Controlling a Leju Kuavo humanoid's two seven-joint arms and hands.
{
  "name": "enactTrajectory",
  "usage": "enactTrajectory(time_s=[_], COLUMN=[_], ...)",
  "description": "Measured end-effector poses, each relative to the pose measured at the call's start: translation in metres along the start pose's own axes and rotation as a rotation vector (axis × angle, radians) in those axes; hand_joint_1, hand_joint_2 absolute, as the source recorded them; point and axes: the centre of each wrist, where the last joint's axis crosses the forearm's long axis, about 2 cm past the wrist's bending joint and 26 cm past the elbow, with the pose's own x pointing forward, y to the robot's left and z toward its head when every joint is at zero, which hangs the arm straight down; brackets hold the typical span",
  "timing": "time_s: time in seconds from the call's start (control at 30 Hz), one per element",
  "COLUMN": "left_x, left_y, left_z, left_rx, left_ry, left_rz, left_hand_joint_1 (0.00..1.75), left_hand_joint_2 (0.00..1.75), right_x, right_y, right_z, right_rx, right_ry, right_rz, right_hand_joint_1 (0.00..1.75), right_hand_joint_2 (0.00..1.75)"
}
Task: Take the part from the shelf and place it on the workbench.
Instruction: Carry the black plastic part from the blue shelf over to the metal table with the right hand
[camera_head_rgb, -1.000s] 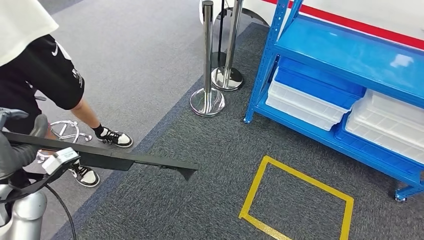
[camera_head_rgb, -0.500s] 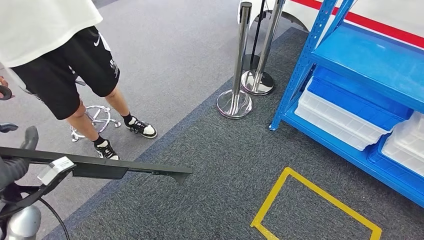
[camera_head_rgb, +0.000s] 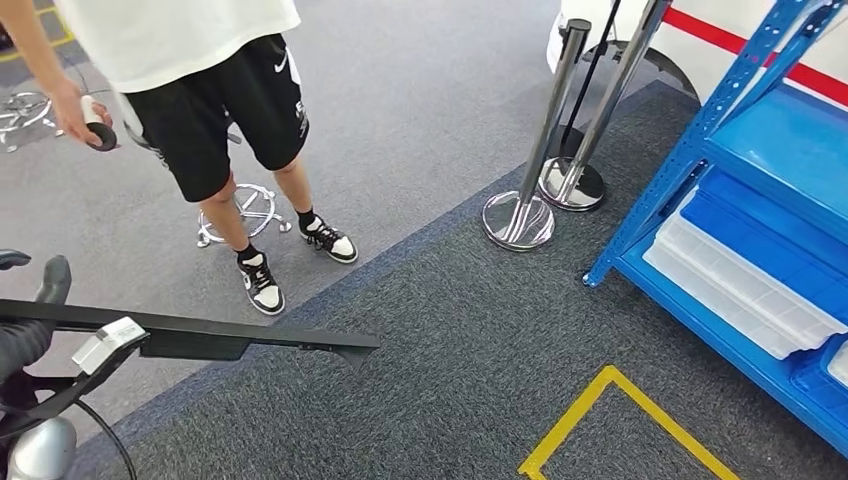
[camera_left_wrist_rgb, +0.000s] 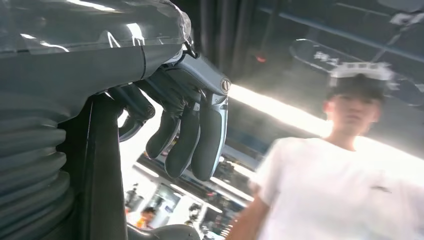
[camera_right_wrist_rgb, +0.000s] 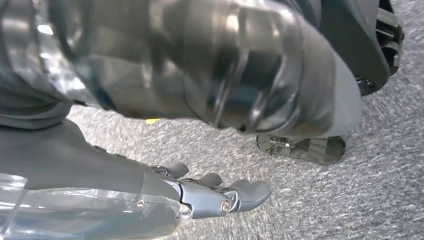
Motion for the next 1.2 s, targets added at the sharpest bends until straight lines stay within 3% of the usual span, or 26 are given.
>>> enactTrajectory(time_s=[0.8,1.03,1.2], left_x=[0.001,-0.012,-0.018], left_y=[0.006,0.032,0.045], left_z=[0.007,0.041,0.059], left_rx=[-0.005,-0.018,-0.033], left_ry=[0.004,-0.008,0.011], left_rz=[-0.009,-0.045,-0.074], left_hand_joint_1=[1.75,1.75,1.75], left_hand_joint_2=[1.75,1.75,1.75], right_x=[-0.001,0.000,0.000], right_y=[0.005,0.047,0.060], right_z=[-0.002,-0.011,-0.013], right_rx=[-0.018,-0.045,-0.030], right_ry=[0.005,0.022,0.033], right_rz=[0.018,0.037,0.055], right_hand_joint_1=[0.00,0.00,0.00], right_hand_joint_2=[0.00,0.00,0.00])
